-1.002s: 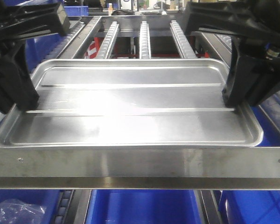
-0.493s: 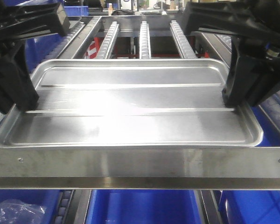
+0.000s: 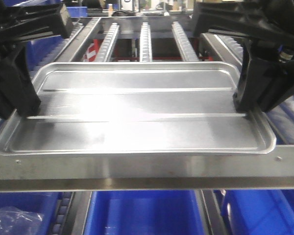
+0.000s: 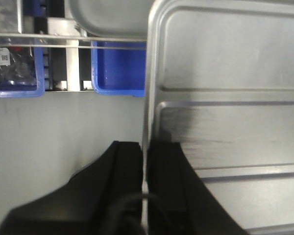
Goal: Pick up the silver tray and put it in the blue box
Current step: 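Hold the tray level in both grippers while driving to the blue bin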
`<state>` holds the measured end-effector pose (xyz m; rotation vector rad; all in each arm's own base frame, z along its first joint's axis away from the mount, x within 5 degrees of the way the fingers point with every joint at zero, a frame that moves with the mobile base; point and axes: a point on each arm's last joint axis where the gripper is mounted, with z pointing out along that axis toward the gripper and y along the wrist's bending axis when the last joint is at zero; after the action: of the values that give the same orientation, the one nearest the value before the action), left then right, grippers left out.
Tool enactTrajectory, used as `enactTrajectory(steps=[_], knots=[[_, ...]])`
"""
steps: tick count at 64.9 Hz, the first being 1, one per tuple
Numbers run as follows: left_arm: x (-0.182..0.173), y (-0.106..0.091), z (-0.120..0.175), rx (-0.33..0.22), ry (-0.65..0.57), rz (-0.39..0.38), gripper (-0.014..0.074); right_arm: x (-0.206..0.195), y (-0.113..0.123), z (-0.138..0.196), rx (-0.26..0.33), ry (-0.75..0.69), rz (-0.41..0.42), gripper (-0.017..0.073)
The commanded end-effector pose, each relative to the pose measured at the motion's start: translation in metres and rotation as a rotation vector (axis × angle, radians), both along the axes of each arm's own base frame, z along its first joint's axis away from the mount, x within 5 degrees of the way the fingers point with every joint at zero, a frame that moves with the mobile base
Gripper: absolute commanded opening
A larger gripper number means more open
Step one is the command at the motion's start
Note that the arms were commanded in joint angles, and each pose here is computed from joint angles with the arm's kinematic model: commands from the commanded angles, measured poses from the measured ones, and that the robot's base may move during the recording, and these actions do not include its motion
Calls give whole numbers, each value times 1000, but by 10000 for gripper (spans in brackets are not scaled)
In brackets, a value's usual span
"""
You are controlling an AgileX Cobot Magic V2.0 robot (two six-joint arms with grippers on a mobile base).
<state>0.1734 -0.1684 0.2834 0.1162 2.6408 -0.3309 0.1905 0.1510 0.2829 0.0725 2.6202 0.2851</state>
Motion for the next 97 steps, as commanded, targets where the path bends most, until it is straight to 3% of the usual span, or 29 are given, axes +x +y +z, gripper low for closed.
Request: enactTrajectory(steps=[1,97], knots=[[-1,0,16,-46,-61,-7,-6,1,-2,17,24,-84,14,57],[-1,0,16,-47,-58,-6,-6,1,-2,17,24,-84,14,57]])
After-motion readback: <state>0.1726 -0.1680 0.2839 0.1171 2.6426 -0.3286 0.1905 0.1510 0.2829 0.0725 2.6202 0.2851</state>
